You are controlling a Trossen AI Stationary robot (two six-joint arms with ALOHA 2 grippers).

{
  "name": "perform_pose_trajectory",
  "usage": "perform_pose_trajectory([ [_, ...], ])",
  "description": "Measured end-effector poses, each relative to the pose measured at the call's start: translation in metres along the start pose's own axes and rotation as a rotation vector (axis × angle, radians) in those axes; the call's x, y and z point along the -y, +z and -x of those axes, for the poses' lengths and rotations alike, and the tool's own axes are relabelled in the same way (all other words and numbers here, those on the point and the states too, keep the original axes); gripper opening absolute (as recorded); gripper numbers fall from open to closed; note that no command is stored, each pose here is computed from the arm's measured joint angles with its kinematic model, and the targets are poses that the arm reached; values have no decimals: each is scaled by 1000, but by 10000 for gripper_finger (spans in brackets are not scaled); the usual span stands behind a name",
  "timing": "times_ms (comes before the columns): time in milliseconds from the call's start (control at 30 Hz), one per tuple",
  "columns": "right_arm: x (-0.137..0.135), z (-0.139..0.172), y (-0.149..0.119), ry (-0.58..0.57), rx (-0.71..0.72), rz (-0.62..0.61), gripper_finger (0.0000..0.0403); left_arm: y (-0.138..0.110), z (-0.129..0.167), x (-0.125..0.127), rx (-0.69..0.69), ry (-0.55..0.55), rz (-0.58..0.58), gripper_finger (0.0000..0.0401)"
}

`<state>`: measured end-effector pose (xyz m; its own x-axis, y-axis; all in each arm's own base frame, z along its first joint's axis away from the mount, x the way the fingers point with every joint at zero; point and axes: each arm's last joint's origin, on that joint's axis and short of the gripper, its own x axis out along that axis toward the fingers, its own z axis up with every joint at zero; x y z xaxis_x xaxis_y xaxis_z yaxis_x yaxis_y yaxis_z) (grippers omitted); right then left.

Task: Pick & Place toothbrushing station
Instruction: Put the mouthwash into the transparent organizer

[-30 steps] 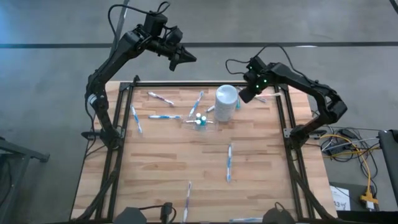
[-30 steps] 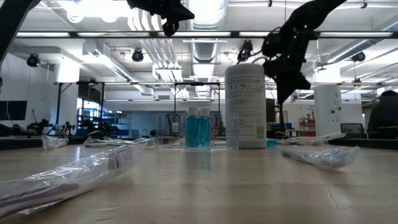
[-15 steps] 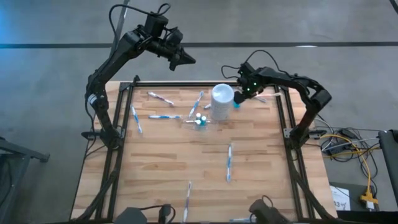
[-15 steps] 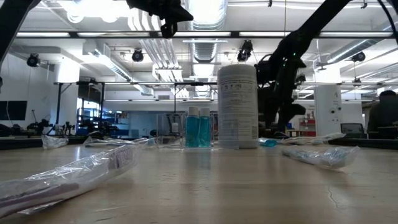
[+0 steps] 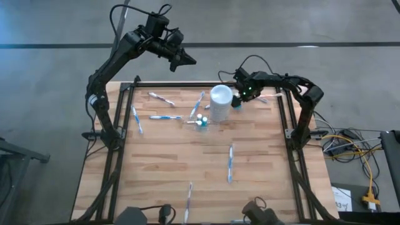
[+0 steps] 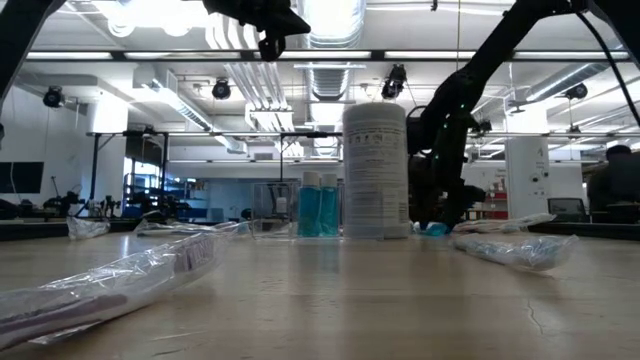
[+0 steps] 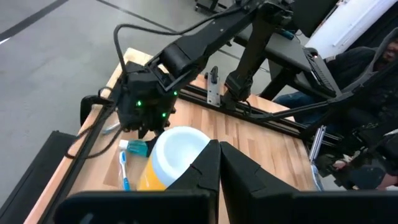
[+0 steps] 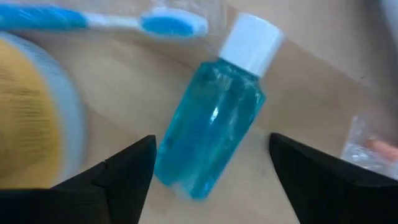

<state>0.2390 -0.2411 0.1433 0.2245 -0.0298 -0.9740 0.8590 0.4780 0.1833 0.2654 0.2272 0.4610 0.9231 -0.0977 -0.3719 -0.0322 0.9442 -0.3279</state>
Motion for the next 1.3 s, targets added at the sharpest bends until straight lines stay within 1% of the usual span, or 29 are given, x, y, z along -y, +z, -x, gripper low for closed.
perform_pose_trajectory([
  [100, -6, -6, -2, -47, -6, 40, 283, 0, 1, -1, 1, 4, 2, 10],
  [200, -10, -9, -5, -92, -2, 83, 251, 0, 1, -2, 1, 6, 1, 10],
  [300, -11, -8, -5, -116, 5, 116, 207, 0, 1, -2, 1, 6, -2, 10],
  [467, -11, -9, -5, -112, 3, 162, 123, 0, 2, -1, 1, 6, -11, 10],
  [533, -11, -9, -5, -106, 6, 180, 97, 0, 2, -1, 0, 6, -17, 10],
  [600, -11, -9, -5, -100, 8, 188, 80, 0, 2, -1, 0, 6, -18, 10],
  [767, -9, -4, -5, -102, 8, 189, 78, 0, 2, -1, 0, 6, -17, 10],
  [867, -8, 6, -9, -118, 11, 187, 70, 0, 1, -1, 0, 4, -18, 10],
  [900, -8, 11, -9, -125, 32, 186, 68, 0, 1, -1, 0, 4, -18, 10],
  [1100, -9, 61, -13, -136, 188, 139, 62, 0, 1, -1, 0, 3, -22, 10],
  [1300, -11, 131, -35, -115, 414, 79, 62, 0, 1, -1, 2, 2, -56, 10],
])
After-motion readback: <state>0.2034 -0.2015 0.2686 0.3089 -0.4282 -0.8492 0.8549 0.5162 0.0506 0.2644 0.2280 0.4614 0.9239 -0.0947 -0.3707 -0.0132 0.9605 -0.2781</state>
